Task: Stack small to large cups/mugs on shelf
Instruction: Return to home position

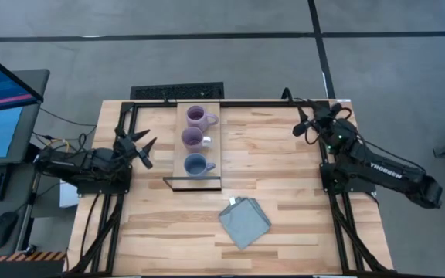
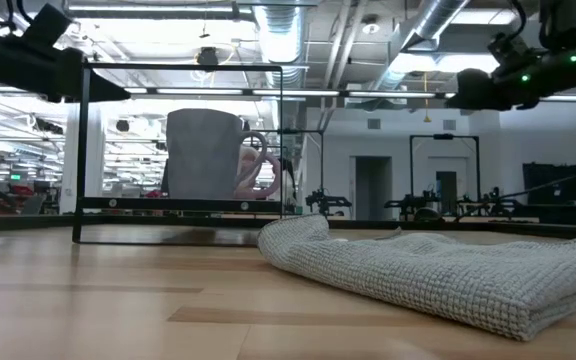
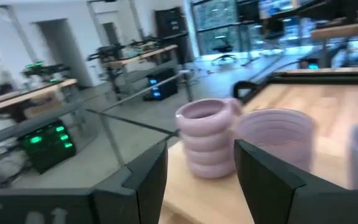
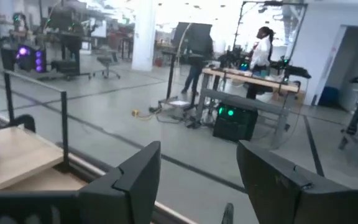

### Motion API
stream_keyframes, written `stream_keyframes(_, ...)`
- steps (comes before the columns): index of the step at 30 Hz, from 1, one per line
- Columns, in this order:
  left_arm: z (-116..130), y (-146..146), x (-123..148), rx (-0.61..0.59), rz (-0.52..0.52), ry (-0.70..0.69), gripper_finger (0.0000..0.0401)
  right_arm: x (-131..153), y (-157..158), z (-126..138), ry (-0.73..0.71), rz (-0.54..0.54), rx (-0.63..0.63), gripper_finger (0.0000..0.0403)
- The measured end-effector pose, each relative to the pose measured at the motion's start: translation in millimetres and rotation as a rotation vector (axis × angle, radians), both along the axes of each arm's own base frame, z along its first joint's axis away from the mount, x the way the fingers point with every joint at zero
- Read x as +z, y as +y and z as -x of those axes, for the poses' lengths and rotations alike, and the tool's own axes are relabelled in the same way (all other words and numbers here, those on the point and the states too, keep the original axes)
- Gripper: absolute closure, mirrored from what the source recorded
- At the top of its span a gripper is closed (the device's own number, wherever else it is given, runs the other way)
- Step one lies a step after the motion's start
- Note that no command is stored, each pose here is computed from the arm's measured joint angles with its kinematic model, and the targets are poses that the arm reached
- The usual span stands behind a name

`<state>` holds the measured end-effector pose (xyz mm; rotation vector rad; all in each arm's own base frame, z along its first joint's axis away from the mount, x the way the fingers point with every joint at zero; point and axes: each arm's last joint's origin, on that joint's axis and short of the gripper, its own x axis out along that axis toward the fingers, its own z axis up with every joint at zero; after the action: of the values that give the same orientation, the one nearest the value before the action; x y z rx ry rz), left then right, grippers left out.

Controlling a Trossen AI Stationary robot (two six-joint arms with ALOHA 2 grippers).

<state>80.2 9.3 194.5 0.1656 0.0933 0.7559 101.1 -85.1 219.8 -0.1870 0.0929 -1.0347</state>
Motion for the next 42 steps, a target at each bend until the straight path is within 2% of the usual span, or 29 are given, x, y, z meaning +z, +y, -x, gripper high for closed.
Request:
stream_keyframes(18, 8.4, 26.1, 8.9, 0.336, -0.049, -0.042, 0.0225, -24.2, 5.6, 23.5, -0.093, 0.046, -0.069, 0.0168)
stream_keyframes(27, 12.4, 36.7, 20.6, 0.323, -0.114, -0.134, 0.0225, -40.3, 8.2, 30.7, -0.143, 0.045, -0.079, 0.0168)
stream_keyframes(32, 14.9, 42.2, 21.7, 0.317, -0.137, -0.136, 0.0224, -41.4, 9.1, 33.3, -0.149, 0.035, -0.082, 0.0168)
stream_keyframes(37, 16.3, 48.5, 19.9, 0.326, -0.126, -0.126, 0.0225, -40.2, 9.5, 35.5, -0.162, 0.047, -0.093, 0.0168)
stream_keyframes(42, 15.2, 57.5, 12.0, 0.329, -0.064, -0.069, 0.0225, -40.2, 9.4, 35.8, -0.163, 0.048, -0.096, 0.0168)
